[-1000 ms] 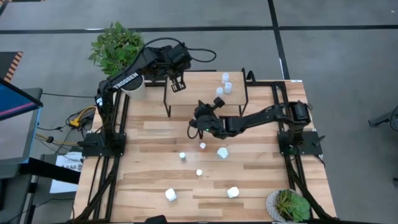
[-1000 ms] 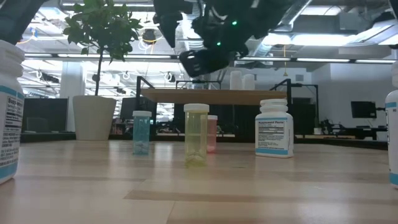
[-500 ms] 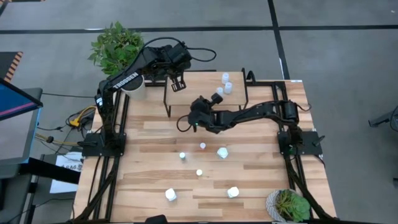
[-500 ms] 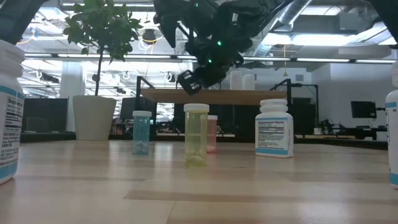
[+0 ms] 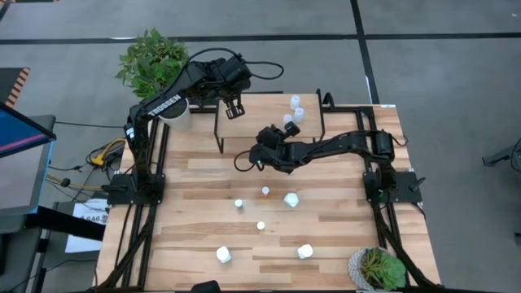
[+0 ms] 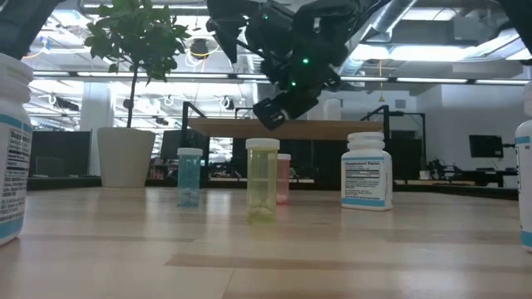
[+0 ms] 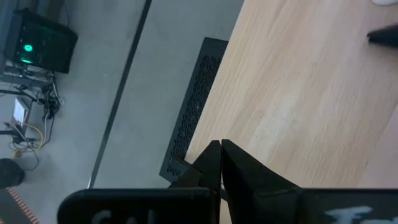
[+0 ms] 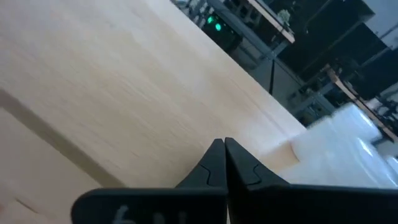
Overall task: Pick and place medicine bottles onto shelf by color
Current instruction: Put the white pill bottle aligned with the other white pill bottle on the shelf
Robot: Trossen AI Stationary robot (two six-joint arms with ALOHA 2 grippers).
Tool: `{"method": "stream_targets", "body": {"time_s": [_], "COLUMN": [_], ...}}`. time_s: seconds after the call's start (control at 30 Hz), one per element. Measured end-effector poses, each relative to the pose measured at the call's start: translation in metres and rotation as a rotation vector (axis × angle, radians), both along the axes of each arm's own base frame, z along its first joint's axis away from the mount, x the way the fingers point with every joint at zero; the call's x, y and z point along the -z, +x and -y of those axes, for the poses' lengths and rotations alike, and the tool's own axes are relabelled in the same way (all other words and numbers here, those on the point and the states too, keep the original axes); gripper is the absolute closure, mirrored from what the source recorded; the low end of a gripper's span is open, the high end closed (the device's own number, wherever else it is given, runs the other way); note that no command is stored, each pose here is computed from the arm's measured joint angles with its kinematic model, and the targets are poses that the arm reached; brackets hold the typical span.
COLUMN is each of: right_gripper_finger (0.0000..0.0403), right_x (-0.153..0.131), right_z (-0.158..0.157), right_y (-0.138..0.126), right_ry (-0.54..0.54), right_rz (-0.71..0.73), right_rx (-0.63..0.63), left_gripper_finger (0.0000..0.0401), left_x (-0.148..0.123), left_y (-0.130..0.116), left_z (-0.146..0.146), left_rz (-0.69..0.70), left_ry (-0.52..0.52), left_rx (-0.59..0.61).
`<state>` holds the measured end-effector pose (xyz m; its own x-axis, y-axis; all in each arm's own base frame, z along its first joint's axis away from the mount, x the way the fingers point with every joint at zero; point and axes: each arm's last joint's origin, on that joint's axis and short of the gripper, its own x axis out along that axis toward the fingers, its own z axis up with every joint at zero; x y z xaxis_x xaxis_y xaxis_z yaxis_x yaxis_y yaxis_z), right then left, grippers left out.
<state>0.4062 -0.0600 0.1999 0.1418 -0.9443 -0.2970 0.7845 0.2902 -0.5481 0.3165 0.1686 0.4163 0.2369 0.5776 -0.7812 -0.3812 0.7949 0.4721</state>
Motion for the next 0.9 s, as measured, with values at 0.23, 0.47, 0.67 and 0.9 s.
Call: {"method": "stream_targets", "body": {"time_s": [0.23, 0.47, 0.67, 0.9], "right_gripper_finger": [0.0396, 0.0395, 0.0395, 0.0395], "right_x": [-0.001, -0.001, 0.002, 0.003], "right_z": [-0.001, -0.002, -0.002, -0.003], "right_y": [-0.013, -0.021, -0.028, -0.034], "right_ry": [0.018, 0.026, 0.034, 0.041], "right_rz": [-0.031, -0.097, -0.111, -0.135], "right_rx": [0.044, 0.052, 0.082, 0.103], "left_gripper_finger": [0.0401, 0.0401, 0.0401, 0.0401], "left_x": [0.0, 0.0, 0.0, 0.0], "left_y": [0.0, 0.0, 0.0, 0.0], "left_z": [0.0, 0.0, 0.0, 0.0], "left_rz": [0.0, 0.005, 0.006, 0.006], "left_ry": [0.0, -0.003, -0.005, -0.005], "left_rx": [0.0, -0.006, -0.006, -0.006]}}
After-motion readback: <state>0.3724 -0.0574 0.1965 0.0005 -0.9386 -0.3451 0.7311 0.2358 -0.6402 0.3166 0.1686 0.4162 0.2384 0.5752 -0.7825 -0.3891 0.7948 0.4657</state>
